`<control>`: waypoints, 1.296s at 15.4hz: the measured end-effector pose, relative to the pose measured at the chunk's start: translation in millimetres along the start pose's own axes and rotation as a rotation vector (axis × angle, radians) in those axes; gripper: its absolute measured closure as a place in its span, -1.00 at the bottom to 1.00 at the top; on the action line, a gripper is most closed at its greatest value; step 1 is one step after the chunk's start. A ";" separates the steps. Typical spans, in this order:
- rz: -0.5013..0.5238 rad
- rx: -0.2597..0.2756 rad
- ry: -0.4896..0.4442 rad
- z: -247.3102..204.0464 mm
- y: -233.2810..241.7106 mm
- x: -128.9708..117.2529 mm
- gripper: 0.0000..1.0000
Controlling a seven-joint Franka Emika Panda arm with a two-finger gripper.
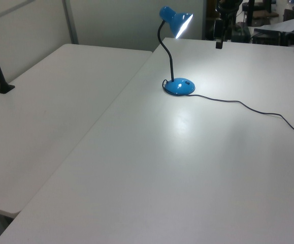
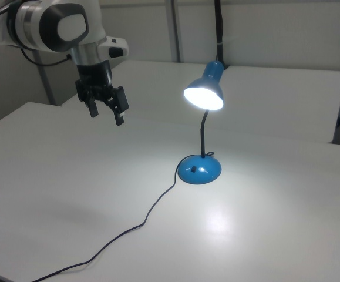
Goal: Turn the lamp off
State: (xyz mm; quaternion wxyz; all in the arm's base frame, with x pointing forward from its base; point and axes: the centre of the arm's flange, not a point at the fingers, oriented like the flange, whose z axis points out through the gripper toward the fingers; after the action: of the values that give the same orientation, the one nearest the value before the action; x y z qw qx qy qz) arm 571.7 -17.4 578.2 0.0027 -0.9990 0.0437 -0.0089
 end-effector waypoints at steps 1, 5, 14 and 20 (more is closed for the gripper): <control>-0.001 0.000 0.000 0.0 0.0 0.0 -1.00; -0.017 0.000 0.000 -0.1 0.2 0.0 -0.97; -0.097 0.000 0.000 -0.2 2.5 0.2 0.64; -0.117 0.000 -0.001 0.5 2.5 0.5 0.98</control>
State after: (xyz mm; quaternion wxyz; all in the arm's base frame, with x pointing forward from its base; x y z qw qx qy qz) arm 572.0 -19.9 577.7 0.0019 -0.9999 -0.0145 -0.0086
